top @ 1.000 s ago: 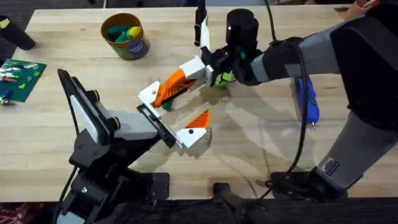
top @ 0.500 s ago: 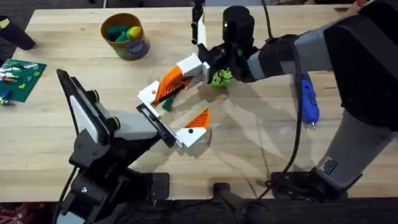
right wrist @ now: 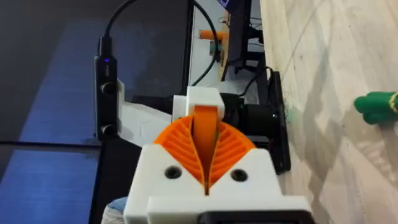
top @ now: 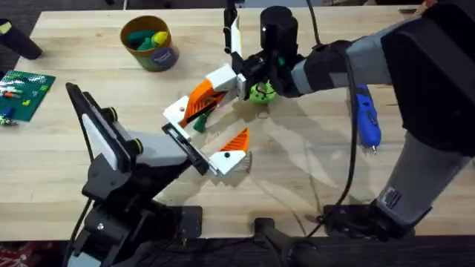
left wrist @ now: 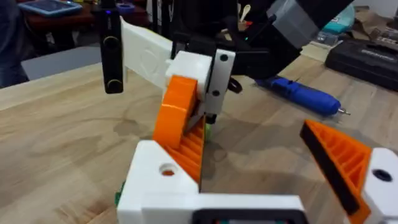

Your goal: Pick up the gripper from the table and insert it into the empty holder that is missing its gripper. Then pick up a screw, insert it into the mounting hole, and use the screwdriver to tighten it. Finally, clean up the table by picking up the vegetable and placing it into the bucket.

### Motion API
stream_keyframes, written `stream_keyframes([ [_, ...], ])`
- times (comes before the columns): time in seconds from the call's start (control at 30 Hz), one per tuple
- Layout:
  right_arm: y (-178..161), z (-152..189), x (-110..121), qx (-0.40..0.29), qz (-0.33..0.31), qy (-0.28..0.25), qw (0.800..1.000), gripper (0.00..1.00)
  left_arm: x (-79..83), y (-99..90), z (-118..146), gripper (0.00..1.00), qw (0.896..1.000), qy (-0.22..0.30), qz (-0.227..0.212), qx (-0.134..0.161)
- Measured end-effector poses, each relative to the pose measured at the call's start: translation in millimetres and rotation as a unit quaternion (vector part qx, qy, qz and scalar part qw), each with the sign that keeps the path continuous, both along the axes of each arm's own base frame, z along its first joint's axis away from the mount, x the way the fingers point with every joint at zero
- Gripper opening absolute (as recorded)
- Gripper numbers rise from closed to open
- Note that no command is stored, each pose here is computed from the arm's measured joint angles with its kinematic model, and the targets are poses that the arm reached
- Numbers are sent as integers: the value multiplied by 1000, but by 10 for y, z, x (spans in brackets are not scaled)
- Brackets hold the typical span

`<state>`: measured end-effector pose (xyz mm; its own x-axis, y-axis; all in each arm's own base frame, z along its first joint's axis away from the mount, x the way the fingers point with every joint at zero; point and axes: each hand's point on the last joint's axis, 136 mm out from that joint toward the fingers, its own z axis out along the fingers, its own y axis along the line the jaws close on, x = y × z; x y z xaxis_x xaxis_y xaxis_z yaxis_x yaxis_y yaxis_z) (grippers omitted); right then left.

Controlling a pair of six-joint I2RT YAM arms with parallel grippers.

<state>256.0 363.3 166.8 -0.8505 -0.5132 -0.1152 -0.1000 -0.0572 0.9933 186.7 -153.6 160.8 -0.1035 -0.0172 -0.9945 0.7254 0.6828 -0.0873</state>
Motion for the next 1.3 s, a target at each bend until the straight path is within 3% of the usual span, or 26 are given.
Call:
stream_keyframes([
  [1.3,20,29,11,4,1,-6,1000,14,10,10,2,988,1000,-6,4,5],
])
